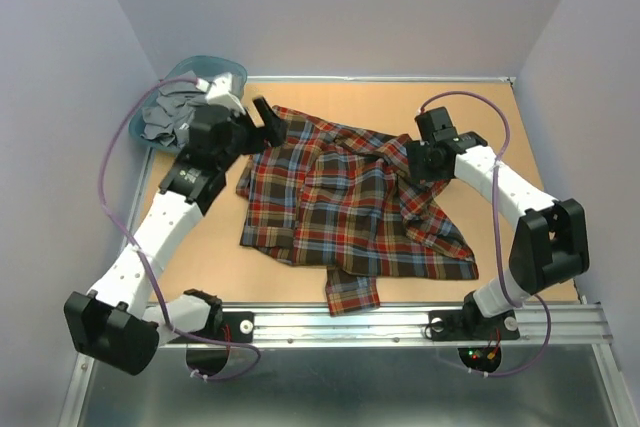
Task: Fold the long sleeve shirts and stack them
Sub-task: Move the shirt to the center of the board
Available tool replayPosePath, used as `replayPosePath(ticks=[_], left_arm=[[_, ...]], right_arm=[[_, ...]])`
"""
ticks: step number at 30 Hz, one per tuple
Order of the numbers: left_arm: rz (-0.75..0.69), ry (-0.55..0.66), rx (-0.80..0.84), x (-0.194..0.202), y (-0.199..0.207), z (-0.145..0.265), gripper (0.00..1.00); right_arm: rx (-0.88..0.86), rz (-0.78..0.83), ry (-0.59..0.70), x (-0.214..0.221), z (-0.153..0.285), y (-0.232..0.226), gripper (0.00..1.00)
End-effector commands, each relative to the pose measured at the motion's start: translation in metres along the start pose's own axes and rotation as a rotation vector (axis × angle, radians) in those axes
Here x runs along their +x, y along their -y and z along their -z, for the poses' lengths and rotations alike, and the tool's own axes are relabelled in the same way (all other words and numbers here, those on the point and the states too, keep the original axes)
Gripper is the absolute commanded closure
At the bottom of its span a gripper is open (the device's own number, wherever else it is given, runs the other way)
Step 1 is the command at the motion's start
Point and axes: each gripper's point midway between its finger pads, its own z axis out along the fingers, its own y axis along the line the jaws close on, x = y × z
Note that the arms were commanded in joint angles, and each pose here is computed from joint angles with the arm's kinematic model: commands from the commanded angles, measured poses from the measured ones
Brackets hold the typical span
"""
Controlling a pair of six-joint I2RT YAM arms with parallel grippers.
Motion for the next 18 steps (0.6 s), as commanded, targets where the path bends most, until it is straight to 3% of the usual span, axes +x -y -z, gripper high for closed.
replayPosePath(ticks=[1,6,15,18], left_arm=[[-0.029,-0.217,-0.018,0.097,-0.016,0.007,0.04],[-0.043,-0.312,-0.089,0.155,-0.051,0.022,0.04],[-0.083,-0.354,-0.157,0.193,-0.085,0.027,0.04],[-0.081,-0.376,-0.168,0.205,-0.092,0.025,0.04]], right_arm=[[-0.012,0.055,-0.001,0.003,-0.009,-0.002,0.31],[-0.052,0.108,-0.050,0.014,-0.029,-0.013,0.31],[-0.032,0.163,-0.108,0.031,-0.057,-0.013,0.32],[-0.024,0.168,-0.122,0.033,-0.065,-0.014,0.37]])
